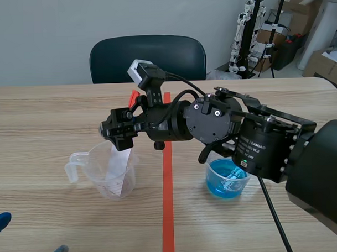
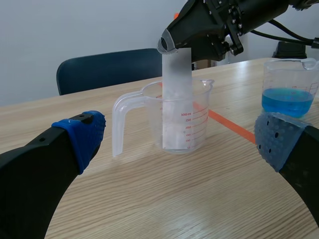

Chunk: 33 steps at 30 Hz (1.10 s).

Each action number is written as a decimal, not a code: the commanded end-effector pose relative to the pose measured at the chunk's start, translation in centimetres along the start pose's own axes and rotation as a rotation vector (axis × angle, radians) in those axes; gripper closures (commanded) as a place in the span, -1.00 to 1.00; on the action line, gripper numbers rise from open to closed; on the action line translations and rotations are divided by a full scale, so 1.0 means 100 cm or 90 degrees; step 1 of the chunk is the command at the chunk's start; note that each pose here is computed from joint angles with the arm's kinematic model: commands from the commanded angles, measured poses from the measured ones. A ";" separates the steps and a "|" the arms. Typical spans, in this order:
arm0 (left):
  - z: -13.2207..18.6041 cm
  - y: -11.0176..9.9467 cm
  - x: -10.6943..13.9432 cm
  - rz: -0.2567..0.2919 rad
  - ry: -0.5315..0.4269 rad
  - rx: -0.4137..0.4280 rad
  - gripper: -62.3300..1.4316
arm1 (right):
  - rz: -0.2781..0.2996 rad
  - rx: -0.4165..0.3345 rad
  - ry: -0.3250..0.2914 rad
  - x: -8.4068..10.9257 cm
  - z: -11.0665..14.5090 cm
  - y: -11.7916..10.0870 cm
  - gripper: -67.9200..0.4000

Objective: Do the redox reaction experiment. lift the metal plate out of the left beaker

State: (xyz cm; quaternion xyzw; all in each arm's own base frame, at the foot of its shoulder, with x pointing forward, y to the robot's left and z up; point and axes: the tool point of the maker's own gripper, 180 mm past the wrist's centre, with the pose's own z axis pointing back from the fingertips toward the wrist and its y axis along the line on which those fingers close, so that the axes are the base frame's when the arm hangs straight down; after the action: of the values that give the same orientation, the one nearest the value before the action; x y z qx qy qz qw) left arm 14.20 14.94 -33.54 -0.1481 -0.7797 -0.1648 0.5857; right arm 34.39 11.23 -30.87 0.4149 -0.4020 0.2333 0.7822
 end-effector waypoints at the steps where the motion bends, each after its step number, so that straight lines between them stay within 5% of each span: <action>1: 0.001 0.000 0.010 0.000 -0.031 0.005 -1.00 | 0.014 0.013 -0.035 0.024 0.000 0.005 0.14; 12: 0.001 0.000 0.010 0.000 -0.031 0.005 -1.00 | 0.014 0.012 0.001 0.014 -0.001 0.005 0.20; 33: 0.001 0.000 0.010 0.000 -0.031 0.005 -1.00 | 0.003 -0.012 -0.007 0.014 0.009 -0.012 0.32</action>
State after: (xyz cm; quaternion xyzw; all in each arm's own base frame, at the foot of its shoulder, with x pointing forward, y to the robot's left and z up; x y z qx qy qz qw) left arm 14.20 14.95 -33.54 -0.1479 -0.7797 -0.1651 0.5856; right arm 34.45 9.82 -31.90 0.4021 -0.3847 0.2298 0.7984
